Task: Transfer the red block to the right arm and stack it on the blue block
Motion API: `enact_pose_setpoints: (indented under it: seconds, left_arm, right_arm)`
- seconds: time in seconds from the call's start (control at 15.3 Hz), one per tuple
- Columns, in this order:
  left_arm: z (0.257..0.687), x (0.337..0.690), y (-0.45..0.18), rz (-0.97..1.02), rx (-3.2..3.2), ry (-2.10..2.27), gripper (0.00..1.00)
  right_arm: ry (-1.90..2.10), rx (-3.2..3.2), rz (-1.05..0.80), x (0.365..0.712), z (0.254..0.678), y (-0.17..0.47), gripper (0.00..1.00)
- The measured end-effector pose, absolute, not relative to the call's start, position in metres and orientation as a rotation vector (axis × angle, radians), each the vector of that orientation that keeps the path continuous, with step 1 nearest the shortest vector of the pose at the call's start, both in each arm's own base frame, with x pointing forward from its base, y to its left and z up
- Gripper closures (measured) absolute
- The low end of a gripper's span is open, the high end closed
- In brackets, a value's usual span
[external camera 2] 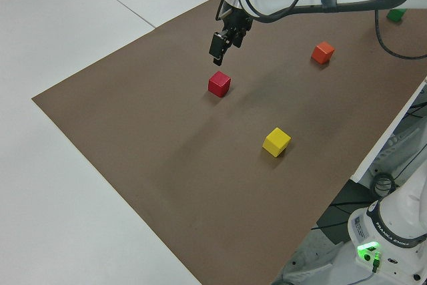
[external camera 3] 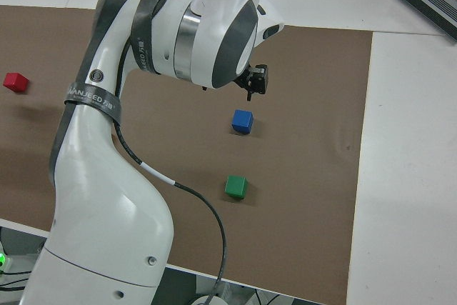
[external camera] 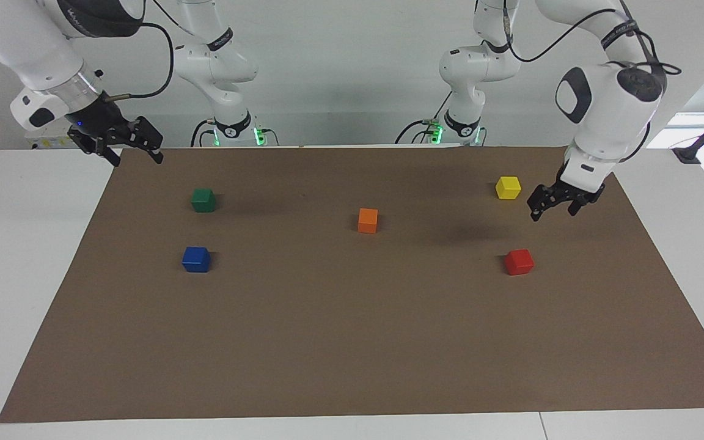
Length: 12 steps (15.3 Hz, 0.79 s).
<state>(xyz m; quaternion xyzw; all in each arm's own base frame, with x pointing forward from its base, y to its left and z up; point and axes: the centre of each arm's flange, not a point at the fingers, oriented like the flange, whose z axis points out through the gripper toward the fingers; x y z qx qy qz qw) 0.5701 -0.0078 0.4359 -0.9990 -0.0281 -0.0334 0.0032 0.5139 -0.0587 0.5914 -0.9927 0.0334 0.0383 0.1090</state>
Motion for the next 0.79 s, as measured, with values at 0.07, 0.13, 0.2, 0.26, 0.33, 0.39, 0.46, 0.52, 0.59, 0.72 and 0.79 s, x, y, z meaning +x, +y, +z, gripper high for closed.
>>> enact_pose_setpoints:
  seconds: [0.07,0.13,0.2,0.26,0.33,0.39,0.46,0.52,0.59,0.72,0.79]
  left_arm:
    - [0.414,0.577,-0.008,-0.108,-3.135,-0.088,0.0]
    - [0.394,0.583,-0.009,-0.114,-3.138,-0.087,0.0]
    - [0.375,0.587,-0.01,-0.12,-3.141,-0.084,0.0]
    - [0.36,0.589,-0.012,-0.12,-3.143,-0.08,0.0]
    - [0.346,0.59,-0.015,-0.114,-3.146,-0.079,0.0]
    - [0.337,0.591,-0.017,-0.109,-3.148,-0.085,0.0]
    - [0.329,0.591,-0.019,-0.105,-3.149,-0.093,0.0]
    - [0.324,0.592,-0.021,-0.099,-3.15,-0.097,0.0]
    - [0.32,0.592,-0.023,-0.093,-3.15,-0.098,0.0]
    - [0.318,0.592,-0.024,-0.088,-3.151,-0.098,0.0]
    - [0.317,0.592,-0.024,-0.086,-3.151,-0.1,0.07]
  right_arm:
    - [0.09,-2.862,0.123,0.508,0.582,-0.058,0.0]
    - [0.07,-2.806,0.125,0.504,0.573,-0.059,0.0]
    - [0.046,-2.748,0.122,0.501,0.565,-0.06,0.0]
    - [0.029,-2.687,0.117,0.499,0.557,-0.062,0.0]
    - [0.014,-2.62,0.108,0.497,0.548,-0.064,0.0]
    - [-0.004,-2.549,0.097,0.495,0.538,-0.065,0.0]
    - [-0.021,-2.482,0.086,0.493,0.528,-0.065,0.0]
    - [-0.034,-2.413,0.078,0.491,0.518,-0.063,0.0]
    - [-0.047,-2.341,0.073,0.488,0.508,-0.06,0.0]
    - [-0.084,-2.228,0.057,0.481,0.488,-0.054,0.0]
    - [-0.096,-2.177,0.053,0.478,0.479,-0.051,0.0]
